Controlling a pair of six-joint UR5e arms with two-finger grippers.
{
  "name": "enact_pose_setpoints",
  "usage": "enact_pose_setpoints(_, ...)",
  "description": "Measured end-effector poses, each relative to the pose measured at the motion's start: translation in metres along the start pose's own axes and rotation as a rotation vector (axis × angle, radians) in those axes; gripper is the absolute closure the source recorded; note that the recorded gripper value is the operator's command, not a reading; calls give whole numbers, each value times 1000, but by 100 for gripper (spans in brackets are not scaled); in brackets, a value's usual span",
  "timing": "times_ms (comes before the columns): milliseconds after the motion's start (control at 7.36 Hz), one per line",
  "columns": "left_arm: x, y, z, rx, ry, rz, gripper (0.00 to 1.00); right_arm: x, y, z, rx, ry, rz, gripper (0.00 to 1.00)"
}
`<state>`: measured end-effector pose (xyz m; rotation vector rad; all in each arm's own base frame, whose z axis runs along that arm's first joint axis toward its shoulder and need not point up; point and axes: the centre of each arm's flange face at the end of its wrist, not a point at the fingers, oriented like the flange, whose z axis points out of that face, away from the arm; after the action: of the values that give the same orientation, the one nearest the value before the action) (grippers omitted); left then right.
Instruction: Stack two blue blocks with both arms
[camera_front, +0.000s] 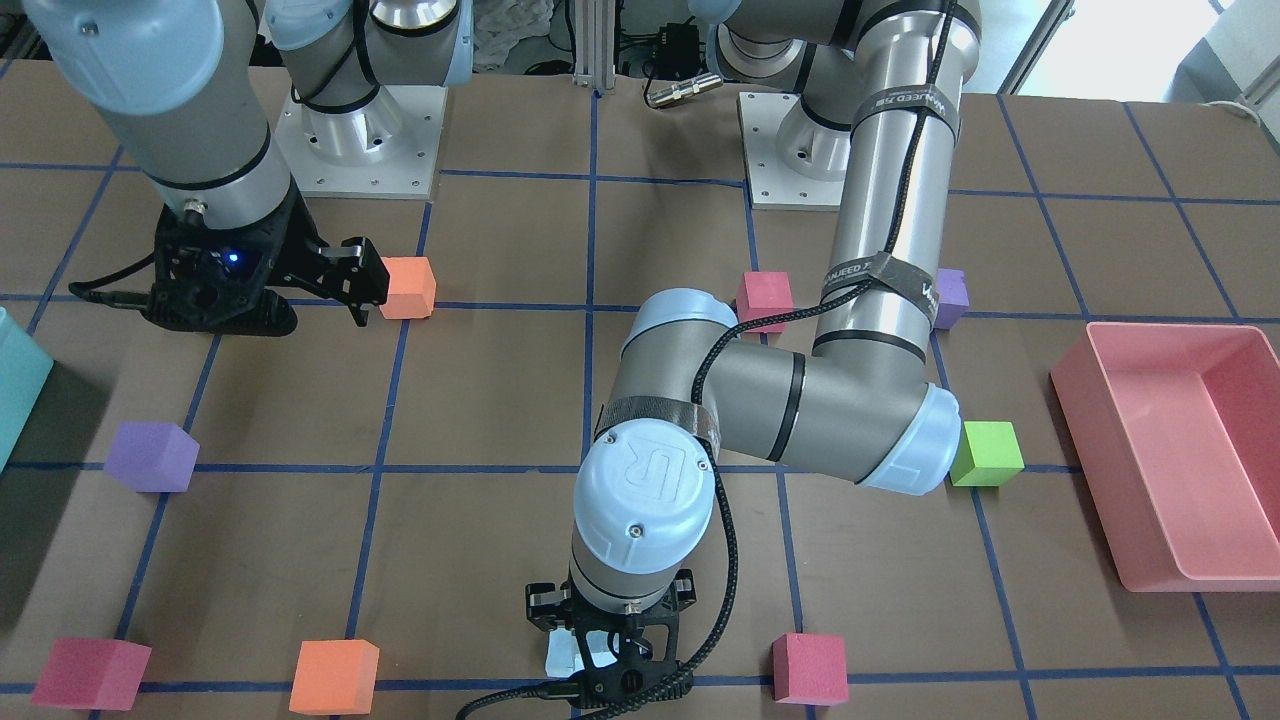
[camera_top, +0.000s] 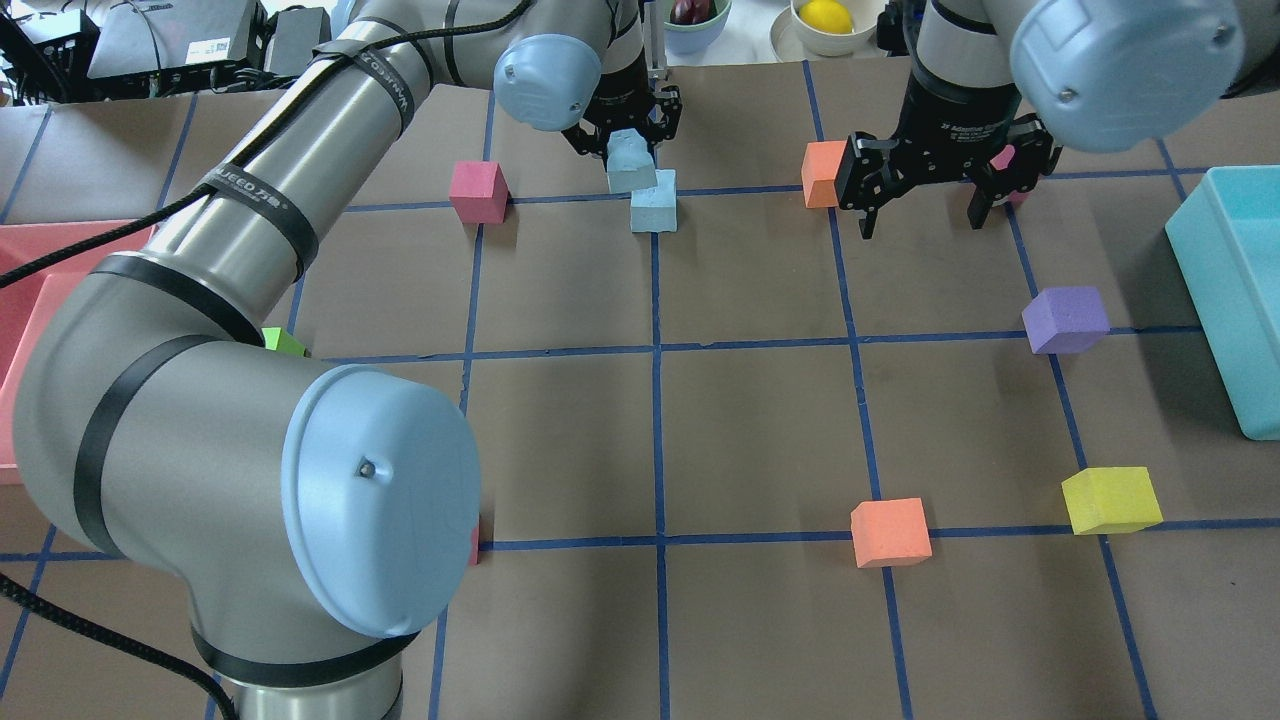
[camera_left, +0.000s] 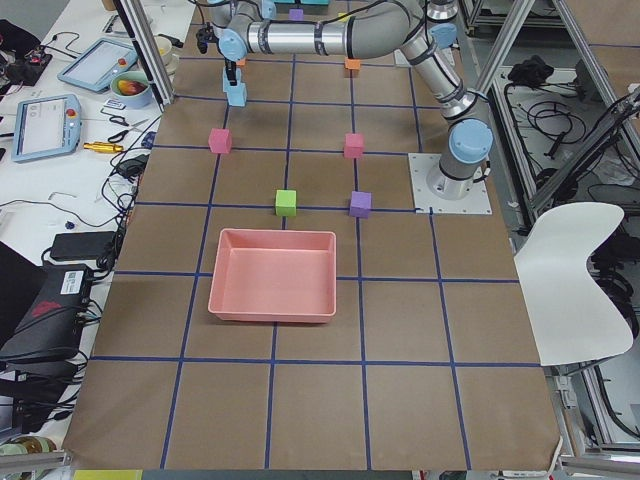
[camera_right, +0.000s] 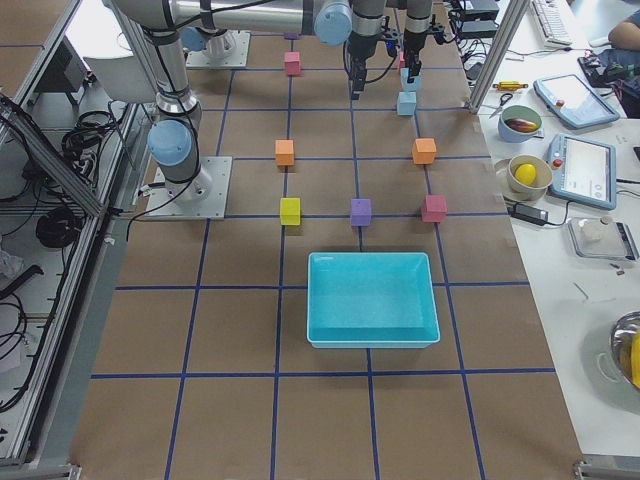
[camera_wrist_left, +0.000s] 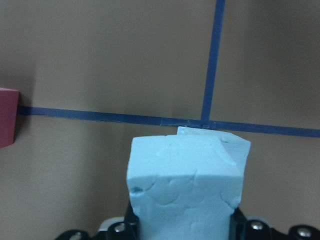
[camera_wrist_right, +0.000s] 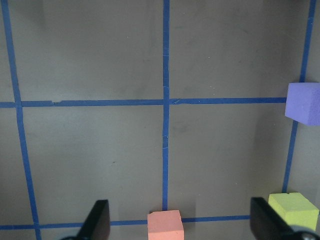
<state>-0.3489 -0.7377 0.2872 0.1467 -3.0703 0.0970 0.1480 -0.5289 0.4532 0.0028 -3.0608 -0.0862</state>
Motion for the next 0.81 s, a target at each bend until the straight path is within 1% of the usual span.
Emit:
enact_pose_setpoints(136, 9, 4, 7, -7, -1, 17, 84, 0, 8, -9, 16, -2, 4, 0)
enact_pose_setpoints(272, 16, 7, 12, -12, -3, 30, 69, 0, 12, -13, 22, -10, 6, 0)
enact_pose_setpoints(407, 19, 8, 18, -15, -4, 36, 42, -3, 13, -17, 27, -27, 5, 0)
enact_pose_setpoints(543, 20, 7, 23, -16, -6, 38, 26, -5, 14, -19, 30, -48, 5, 0)
enact_pose_setpoints(679, 20, 7, 27, -14, -10, 39, 4, -7, 14, -20, 33, -67, 5, 0)
enact_pose_setpoints(815, 20, 6, 29, -13, -10, 39, 0, -8, 14, -20, 32, -75, 7, 0)
